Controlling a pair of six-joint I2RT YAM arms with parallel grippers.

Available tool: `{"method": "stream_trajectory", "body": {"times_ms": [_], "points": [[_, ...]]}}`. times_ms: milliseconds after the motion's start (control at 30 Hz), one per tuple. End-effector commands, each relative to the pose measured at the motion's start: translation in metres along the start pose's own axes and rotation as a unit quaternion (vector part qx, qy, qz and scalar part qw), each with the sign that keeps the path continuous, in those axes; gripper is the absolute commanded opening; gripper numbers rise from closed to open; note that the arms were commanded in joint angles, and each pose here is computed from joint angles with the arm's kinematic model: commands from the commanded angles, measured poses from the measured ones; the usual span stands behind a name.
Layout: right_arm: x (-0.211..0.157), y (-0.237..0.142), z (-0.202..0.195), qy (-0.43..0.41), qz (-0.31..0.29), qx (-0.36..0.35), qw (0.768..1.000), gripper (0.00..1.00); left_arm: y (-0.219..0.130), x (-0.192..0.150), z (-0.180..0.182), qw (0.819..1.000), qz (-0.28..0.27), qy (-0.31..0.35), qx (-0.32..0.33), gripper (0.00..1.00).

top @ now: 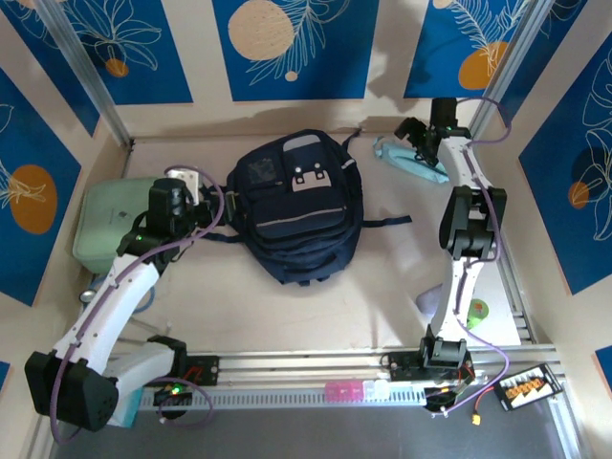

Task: Pack the student bag
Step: Move the pencil pouch to the top-right of the table.

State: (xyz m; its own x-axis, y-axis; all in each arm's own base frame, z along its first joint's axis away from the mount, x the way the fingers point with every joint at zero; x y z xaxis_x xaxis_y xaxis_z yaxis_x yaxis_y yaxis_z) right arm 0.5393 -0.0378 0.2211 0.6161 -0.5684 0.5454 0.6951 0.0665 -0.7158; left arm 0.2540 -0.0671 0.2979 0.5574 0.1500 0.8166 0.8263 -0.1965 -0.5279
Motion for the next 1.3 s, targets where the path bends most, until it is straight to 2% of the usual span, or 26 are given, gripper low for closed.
{"method": "stream_trajectory", "body": {"times_ms": [0,267,367,533,667,900,1133,1267], "points": [[0.019,0.015,-0.003,-0.002,-0.017,-0.007,1.0,0.98,-0.005,0.0,-0.005,0.999,0.01,-0.012,-0.041,1.0],[0.028,0.056,-0.019,0.034,-0.017,-0.002,0.999,0.99,-0.007,-0.003,-0.008,0.998,0.029,-0.007,-0.059,1.0],[0.027,0.063,-0.029,0.043,0.015,0.029,0.999,0.98,-0.008,-0.004,-0.007,0.998,0.033,-0.002,-0.056,1.0],[0.01,0.067,-0.04,0.061,0.072,0.018,0.995,0.95,-0.006,-0.007,-0.007,0.998,0.036,-0.002,-0.058,1.0],[-0.014,0.054,-0.03,0.078,0.117,0.022,0.99,0.91,-0.003,-0.007,-0.008,0.997,0.04,-0.003,-0.066,1.0],[-0.061,0.012,-0.007,0.071,0.113,-0.007,0.991,0.91,0.0,-0.004,-0.011,0.996,0.044,-0.005,-0.076,1.0],[-0.119,-0.031,-0.017,0.069,0.123,-0.063,0.988,0.91,0.002,-0.006,-0.011,0.996,0.047,-0.004,-0.08,1.0],[-0.135,-0.057,-0.026,0.052,0.121,-0.066,0.989,0.9,0.003,-0.005,-0.012,0.995,0.049,0.0,-0.084,1.0]]}}
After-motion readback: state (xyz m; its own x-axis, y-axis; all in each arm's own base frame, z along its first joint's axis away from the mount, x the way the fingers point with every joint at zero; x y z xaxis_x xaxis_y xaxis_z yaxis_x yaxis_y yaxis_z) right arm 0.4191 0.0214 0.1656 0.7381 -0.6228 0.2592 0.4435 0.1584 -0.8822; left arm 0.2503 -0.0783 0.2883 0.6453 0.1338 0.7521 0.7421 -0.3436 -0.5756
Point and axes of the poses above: each hand's point on the last joint's axis, 136 mm out from that joint toward the fingers, its own y axis out along the fingers, its own z axis along the line the jaws close on, x = y × z, the point moved 10 cm from there along -y, back along the fingers, and after that the axes turned 4 degrees about -y, right-handed, at the moved point
